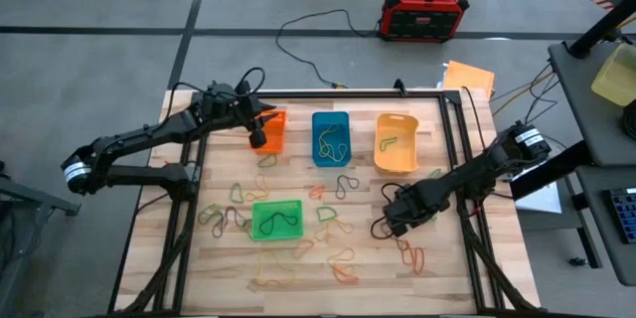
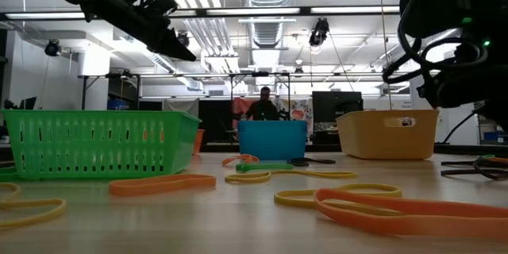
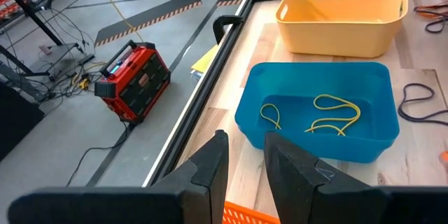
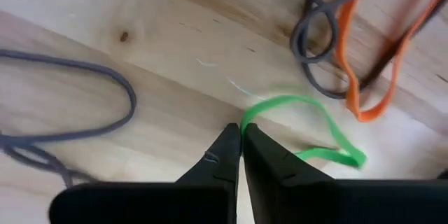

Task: Sort rubber bands into baskets
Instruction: Put the green rubberband into the yellow bin, then adjust the green bin

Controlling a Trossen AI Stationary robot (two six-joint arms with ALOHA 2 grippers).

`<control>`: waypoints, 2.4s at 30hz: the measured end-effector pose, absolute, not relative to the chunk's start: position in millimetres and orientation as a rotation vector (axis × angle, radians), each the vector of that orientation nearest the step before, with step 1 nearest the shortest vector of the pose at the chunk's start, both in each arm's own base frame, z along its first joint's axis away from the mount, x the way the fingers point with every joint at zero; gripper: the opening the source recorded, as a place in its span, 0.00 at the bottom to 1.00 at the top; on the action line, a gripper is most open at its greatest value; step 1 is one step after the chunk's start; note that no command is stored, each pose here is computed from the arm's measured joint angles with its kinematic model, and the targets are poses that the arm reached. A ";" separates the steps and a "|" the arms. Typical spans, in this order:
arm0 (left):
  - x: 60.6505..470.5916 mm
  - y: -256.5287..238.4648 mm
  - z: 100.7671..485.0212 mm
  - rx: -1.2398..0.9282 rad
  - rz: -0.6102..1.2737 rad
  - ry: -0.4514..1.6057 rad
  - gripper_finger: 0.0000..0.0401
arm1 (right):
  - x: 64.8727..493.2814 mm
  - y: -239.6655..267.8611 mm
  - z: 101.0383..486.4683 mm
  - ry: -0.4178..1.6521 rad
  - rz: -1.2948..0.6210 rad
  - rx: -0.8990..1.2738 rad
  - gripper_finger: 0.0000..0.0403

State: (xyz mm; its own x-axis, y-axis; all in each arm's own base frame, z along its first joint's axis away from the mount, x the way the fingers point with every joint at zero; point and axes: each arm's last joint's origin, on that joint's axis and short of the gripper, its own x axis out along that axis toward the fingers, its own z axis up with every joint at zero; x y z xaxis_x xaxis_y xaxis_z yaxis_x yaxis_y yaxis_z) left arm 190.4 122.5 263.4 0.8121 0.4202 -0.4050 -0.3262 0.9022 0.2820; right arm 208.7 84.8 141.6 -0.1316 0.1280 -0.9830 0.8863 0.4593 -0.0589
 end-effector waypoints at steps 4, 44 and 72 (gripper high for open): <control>190.5 122.5 263.5 0.204 0.401 0.477 0.19 | 208.8 84.5 156.1 1.526 -0.789 0.941 0.02; 190.2 122.4 262.7 0.073 0.430 0.458 0.19 | 232.0 -68.4 236.6 0.889 -1.103 0.400 0.02; 192.6 118.1 262.2 0.002 0.425 0.446 0.19 | 226.7 -69.9 232.4 0.895 -1.123 0.387 0.28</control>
State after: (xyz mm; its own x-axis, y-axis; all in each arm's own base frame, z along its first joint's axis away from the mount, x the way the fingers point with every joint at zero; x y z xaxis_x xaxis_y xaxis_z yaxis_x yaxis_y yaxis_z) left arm 192.6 118.1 262.2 0.8161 0.3994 -0.4178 -0.3984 0.9124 0.0939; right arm 226.7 -69.9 232.4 0.1456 -0.6087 -0.7799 0.8959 0.4156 -0.1572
